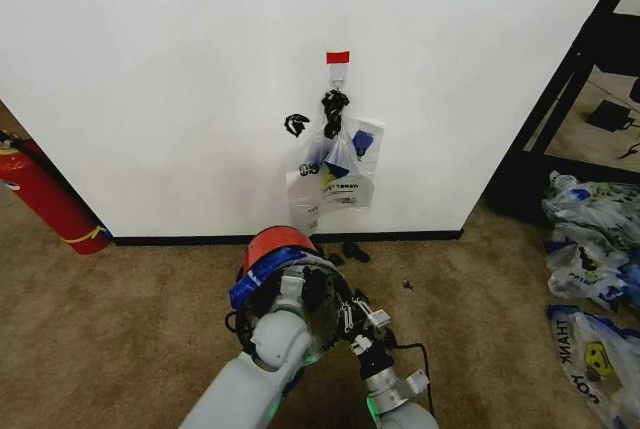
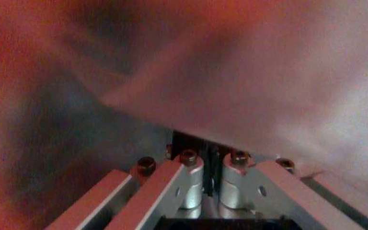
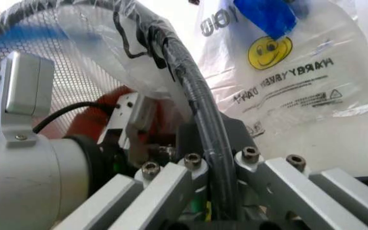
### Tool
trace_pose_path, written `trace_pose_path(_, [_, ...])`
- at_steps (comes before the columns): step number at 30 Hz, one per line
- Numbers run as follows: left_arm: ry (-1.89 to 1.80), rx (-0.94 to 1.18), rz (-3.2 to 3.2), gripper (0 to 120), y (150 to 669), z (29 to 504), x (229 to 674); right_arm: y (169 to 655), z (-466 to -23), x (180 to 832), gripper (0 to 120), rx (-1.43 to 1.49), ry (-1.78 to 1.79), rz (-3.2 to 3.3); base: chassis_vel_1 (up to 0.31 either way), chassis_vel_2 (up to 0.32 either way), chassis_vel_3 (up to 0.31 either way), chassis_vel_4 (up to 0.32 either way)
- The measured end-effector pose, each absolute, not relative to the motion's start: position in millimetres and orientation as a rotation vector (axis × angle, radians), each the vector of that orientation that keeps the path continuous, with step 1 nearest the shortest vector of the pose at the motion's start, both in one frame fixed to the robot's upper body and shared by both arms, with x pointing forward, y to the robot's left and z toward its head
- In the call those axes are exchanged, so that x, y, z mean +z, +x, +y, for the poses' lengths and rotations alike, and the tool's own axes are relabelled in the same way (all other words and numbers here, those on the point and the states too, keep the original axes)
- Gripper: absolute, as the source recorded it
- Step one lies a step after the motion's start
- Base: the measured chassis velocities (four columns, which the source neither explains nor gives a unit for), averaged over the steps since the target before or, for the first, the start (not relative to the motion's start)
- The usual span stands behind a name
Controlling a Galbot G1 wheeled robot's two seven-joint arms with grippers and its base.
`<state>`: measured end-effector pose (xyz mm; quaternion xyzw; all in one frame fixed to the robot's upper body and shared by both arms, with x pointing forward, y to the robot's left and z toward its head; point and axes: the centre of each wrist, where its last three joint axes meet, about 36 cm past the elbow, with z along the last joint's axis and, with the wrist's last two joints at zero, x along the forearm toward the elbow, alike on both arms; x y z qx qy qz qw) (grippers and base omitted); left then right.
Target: Pick up the garbage bag from the wall and place it over the trash bin.
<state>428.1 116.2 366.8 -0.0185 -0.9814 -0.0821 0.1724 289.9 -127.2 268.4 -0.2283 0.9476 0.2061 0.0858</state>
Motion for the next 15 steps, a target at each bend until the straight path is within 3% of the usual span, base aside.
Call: trace_pose_path(15, [-0.155, -0.230, -2.743, 0, 393, 115, 354, 289, -113, 276, 0, 0.826, -0.594, 2.830, 0.000, 0.000, 0.000, 0.000])
